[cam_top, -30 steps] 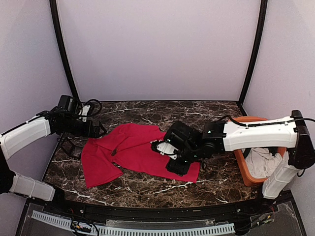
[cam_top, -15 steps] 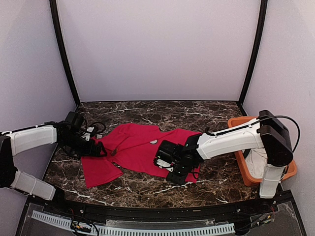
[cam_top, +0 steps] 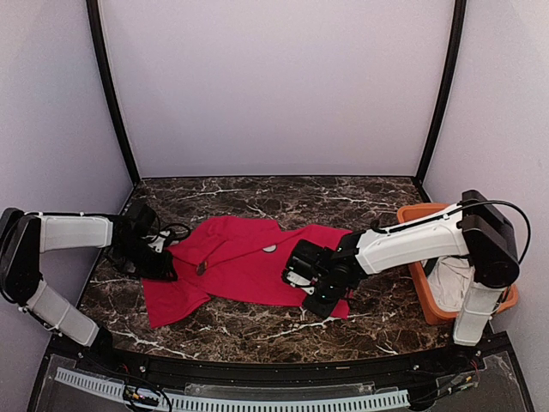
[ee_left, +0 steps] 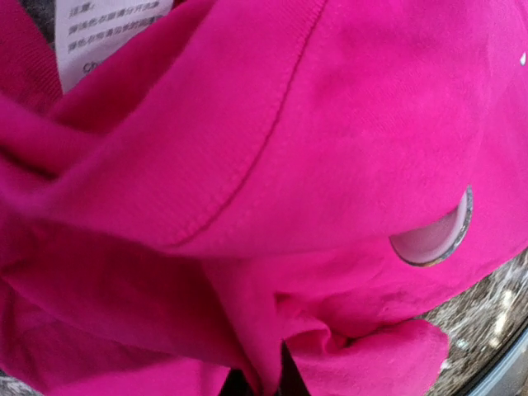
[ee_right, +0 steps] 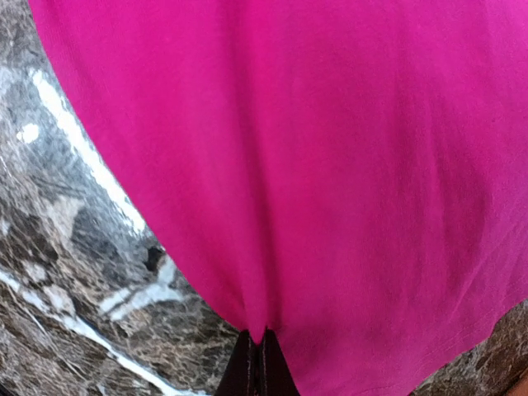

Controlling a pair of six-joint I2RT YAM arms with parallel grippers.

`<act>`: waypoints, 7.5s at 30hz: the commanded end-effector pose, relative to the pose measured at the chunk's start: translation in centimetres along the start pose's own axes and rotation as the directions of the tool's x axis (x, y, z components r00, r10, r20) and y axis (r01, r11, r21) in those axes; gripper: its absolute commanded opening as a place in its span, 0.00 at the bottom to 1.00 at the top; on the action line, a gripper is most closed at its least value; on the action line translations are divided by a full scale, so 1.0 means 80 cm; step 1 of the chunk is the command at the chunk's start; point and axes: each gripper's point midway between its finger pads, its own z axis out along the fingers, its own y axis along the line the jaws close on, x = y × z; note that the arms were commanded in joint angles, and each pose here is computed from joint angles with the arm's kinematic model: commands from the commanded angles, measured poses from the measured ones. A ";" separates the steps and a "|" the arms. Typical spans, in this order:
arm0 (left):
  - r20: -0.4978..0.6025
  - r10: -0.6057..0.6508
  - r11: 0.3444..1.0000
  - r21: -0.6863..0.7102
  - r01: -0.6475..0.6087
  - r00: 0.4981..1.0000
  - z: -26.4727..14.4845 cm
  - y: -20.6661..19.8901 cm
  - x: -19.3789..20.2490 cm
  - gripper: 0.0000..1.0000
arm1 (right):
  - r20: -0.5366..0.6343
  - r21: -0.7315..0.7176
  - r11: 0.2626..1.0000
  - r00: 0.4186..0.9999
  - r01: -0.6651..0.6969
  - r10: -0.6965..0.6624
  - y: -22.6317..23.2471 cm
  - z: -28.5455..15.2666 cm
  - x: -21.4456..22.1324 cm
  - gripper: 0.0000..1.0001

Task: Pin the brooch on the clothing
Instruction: Flatten out the clothing with brooches at the center of the board.

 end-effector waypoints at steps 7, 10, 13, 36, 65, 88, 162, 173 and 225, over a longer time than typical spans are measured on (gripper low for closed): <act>0.070 0.055 0.998 -0.041 -0.052 0.996 -0.045 -0.006 -0.020 0.01 | -0.159 0.197 0.974 0.976 -0.115 0.148 -0.061 -0.067 0.070 0.00; 0.078 0.084 0.996 -0.049 -0.080 0.993 -0.054 -0.006 -0.018 0.01 | -0.194 0.269 0.956 0.966 -0.115 0.171 -0.081 -0.080 0.085 0.00; 0.073 0.090 0.995 -0.041 -0.087 0.993 -0.056 -0.008 -0.015 0.01 | -0.199 0.219 0.969 0.968 -0.110 0.155 -0.073 -0.081 0.082 0.00; 0.371 0.111 0.983 0.097 -0.158 0.922 -0.131 -0.083 -0.165 0.98 | -0.028 0.096 0.965 0.968 -0.245 0.249 -0.121 -0.123 -0.025 0.66; -0.002 0.331 0.929 -0.178 -0.326 0.944 0.088 -0.038 -0.233 0.82 | 0.068 0.050 0.822 0.824 -0.567 0.563 -0.211 -0.063 -0.013 0.66; -0.094 0.330 0.913 -0.220 -0.343 0.939 0.111 -0.024 -0.219 0.01 | 0.009 0.013 0.683 0.683 -0.730 0.730 -0.266 0.014 0.009 0.63; 0.358 0.240 0.882 -0.468 -0.049 0.902 -0.059 0.064 -0.343 0.64 | 0.041 0.286 0.718 0.757 -0.634 0.652 -0.319 -0.047 0.009 0.59; 0.205 0.229 0.917 -0.373 -0.141 0.952 0.013 0.050 -0.305 0.73 | -0.021 0.115 0.766 0.770 -0.632 0.638 -0.227 -0.035 0.007 0.64; 0.292 0.265 0.859 -0.505 -0.087 0.919 -0.092 0.054 -0.363 0.71 | -0.084 0.161 0.836 0.837 -0.524 0.541 -0.206 -0.061 -0.004 0.56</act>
